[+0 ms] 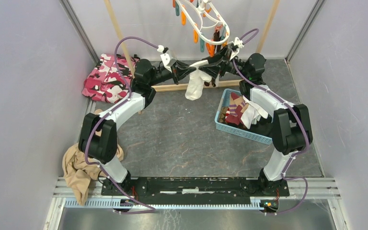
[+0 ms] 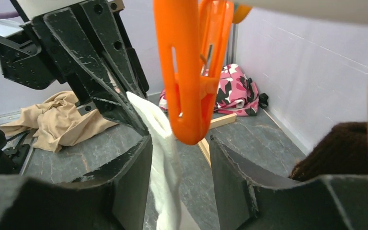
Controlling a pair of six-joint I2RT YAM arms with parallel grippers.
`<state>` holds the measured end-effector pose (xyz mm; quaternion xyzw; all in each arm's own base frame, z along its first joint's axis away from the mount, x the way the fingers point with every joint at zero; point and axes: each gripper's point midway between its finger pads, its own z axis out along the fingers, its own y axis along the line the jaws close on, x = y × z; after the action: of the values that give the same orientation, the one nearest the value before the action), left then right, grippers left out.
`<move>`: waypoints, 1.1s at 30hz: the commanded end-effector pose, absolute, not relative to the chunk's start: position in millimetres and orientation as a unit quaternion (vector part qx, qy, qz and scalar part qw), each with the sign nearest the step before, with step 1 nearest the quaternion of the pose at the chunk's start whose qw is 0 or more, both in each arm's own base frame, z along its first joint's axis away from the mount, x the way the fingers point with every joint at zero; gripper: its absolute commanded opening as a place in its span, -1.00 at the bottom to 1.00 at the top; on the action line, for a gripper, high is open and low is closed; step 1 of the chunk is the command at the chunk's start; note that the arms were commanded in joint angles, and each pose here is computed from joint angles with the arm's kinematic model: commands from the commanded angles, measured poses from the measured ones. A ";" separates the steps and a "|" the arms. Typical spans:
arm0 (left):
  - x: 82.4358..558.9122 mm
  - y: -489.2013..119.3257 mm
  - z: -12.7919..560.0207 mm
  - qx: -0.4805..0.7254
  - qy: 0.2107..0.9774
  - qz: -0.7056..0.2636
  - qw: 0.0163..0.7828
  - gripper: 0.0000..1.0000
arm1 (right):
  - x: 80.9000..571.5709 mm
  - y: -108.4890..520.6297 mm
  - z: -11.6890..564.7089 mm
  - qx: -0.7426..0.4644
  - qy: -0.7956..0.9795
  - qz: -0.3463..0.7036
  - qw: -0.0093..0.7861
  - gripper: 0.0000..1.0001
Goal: Clip the socks to the hanger
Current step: Open the clamp at the hanger.
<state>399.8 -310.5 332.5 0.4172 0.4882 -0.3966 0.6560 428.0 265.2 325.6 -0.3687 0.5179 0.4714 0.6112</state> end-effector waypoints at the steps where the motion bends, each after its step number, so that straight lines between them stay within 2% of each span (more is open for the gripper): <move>1: 404.5 -306.9 366.3 0.398 0.462 -0.393 0.689 -0.96 | 417.2 267.9 354.8 -0.391 0.473 0.481 0.626 0.05; 8: 400.9 -305.5 374.7 0.382 0.456 -0.408 0.693 -0.96 | 413.9 267.1 346.8 -0.402 0.479 0.474 0.620 0.02; 11: 400.2 -305.6 375.8 0.380 0.456 -0.411 0.692 -0.96 | 413.3 267.6 347.5 -0.405 0.477 0.476 0.618 -0.17; 18: 402.0 -304.5 369.9 0.376 0.467 -0.412 0.686 -0.96 | 412.0 268.6 351.2 -0.407 0.473 0.481 0.616 -0.80; 21: 401.8 -305.0 369.2 0.376 0.470 -0.413 0.683 -0.96 | 409.0 267.9 352.5 -0.409 0.469 0.483 0.616 -0.99; 23: 400.9 -305.3 369.1 0.376 0.472 -0.416 0.681 -0.92 | 406.5 267.2 351.1 -0.411 0.468 0.482 0.617 -1.00; 24: 400.5 -304.8 369.6 0.375 0.472 -0.417 0.680 -0.86 | 405.3 266.8 349.2 -0.412 0.469 0.481 0.616 -1.00; 26: 398.3 -302.1 372.5 0.371 0.474 -0.420 0.679 -0.49 | 402.6 264.1 346.1 -0.415 0.471 0.476 0.616 -1.00; 33: 374.2 -281.7 399.7 0.369 0.446 -0.447 0.682 0.36 | 404.7 251.3 335.9 -0.427 0.492 0.431 0.624 -1.00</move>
<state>401.7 -294.9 352.8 0.3678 0.4956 -0.4234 0.6632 411.6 260.3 316.6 -0.4000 0.5122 0.4703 0.5970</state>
